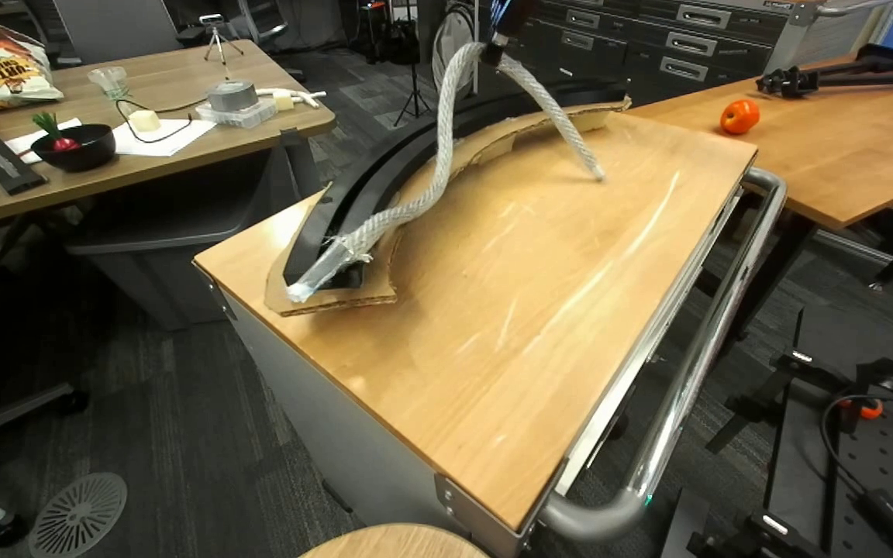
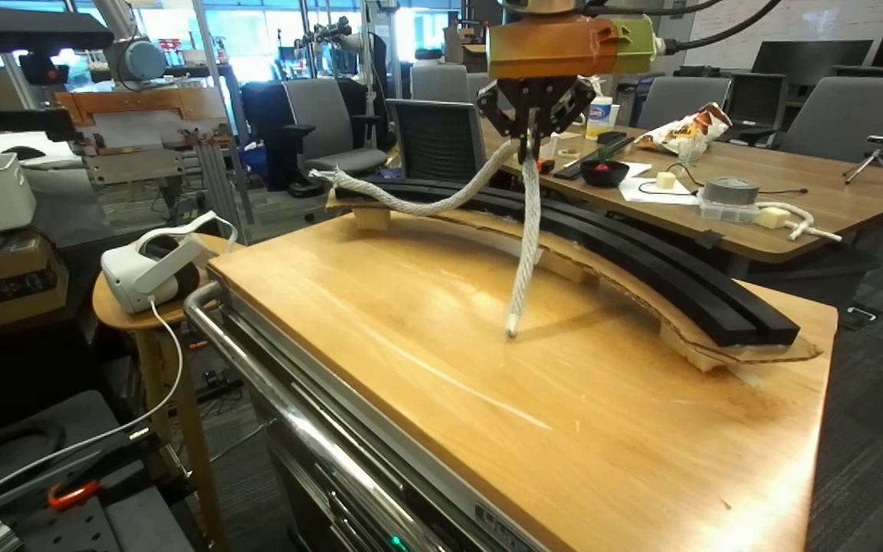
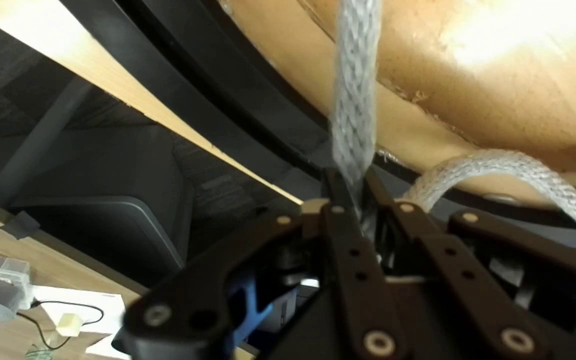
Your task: Put the white rope on the black board
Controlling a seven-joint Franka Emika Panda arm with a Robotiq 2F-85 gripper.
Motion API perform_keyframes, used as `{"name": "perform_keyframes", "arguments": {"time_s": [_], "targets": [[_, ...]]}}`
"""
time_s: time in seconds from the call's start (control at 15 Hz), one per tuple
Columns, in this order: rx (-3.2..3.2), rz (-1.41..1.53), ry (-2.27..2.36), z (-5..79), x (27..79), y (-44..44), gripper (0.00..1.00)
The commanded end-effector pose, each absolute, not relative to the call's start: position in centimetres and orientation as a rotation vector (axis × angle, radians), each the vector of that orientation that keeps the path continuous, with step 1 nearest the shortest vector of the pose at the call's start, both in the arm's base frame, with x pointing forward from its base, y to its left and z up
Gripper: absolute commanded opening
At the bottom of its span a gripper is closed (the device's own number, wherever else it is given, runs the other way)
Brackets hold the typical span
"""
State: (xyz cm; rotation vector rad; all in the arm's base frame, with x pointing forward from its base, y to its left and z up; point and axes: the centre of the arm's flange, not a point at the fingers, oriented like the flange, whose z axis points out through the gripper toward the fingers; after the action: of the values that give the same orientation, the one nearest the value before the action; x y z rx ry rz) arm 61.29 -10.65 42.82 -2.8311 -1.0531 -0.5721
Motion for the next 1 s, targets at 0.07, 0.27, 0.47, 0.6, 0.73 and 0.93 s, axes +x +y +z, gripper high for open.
{"name": "perform_keyframes", "arguments": {"time_s": [0.07,0.27,0.47,0.6,0.73,0.93], "targets": [[-2.775,-0.652,-0.964,45.5,62.8,-11.6,0.03],[-2.755,-0.684,-0.898,45.7,63.4,-11.5,0.03],[-2.729,-0.702,-0.845,45.6,63.8,-11.2,0.03],[-2.709,-0.702,-0.813,45.6,64.0,-11.1,0.03],[-2.690,-0.706,-0.790,45.7,64.1,-10.9,0.03],[-2.732,-0.692,-0.808,45.6,64.4,-10.9,0.03]]}}
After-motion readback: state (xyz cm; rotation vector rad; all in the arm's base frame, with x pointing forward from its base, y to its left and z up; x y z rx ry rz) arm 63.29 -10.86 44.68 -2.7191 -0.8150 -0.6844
